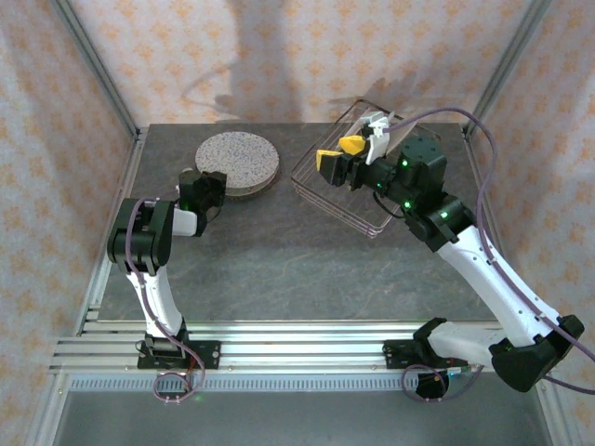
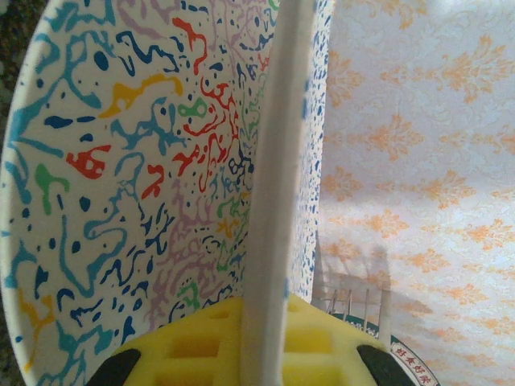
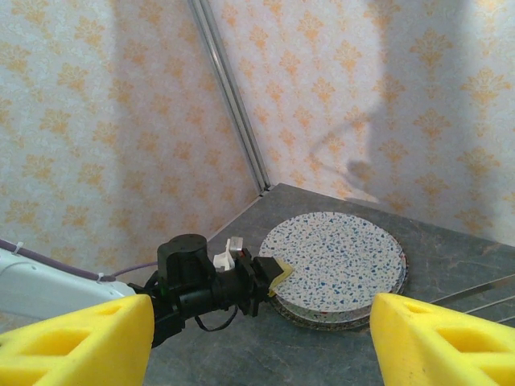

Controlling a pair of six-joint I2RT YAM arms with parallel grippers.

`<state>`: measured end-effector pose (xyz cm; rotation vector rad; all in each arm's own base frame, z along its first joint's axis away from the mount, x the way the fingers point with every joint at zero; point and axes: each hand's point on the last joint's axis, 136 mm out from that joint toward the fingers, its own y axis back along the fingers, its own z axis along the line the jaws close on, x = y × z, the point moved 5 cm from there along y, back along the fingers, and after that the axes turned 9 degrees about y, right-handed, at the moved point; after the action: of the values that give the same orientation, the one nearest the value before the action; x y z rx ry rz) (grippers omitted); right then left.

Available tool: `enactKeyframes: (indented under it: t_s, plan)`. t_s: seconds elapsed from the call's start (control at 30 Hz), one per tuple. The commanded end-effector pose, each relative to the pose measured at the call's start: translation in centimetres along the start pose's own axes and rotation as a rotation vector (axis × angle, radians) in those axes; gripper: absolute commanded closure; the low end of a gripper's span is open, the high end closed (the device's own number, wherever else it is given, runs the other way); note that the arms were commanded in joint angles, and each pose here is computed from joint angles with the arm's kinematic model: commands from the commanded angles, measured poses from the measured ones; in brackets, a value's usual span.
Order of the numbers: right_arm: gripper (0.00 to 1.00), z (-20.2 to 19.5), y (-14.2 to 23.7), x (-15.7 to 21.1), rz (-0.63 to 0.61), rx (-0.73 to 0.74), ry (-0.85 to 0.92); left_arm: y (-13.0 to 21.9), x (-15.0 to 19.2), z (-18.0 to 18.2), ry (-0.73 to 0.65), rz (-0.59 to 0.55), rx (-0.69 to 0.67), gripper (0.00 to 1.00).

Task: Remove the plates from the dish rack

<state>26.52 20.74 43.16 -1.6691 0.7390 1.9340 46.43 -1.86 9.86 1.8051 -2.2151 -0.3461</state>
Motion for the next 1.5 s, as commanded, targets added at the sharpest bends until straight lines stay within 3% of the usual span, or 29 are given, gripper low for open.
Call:
enactKeyframes:
  t_s: [0.0,1.33,1.47]
  plan:
    - [0.29,0.2,0.4,-1.2,-0.036,0.007,0.014,-0.5,-0.5,-2.9,-0.020,0.008,0.103,1.00]
    - [0.28,0.2,0.4,-1.2,-0.029,0.012,-0.006,-1.1,-0.9,-0.9,-0.011,0.021,0.025,1.00]
    - [0.28,0.1,0.3,-1.2,-0.028,0.013,-0.009,-1.1,-0.8,-0.9,-0.013,0.022,0.015,0.93]
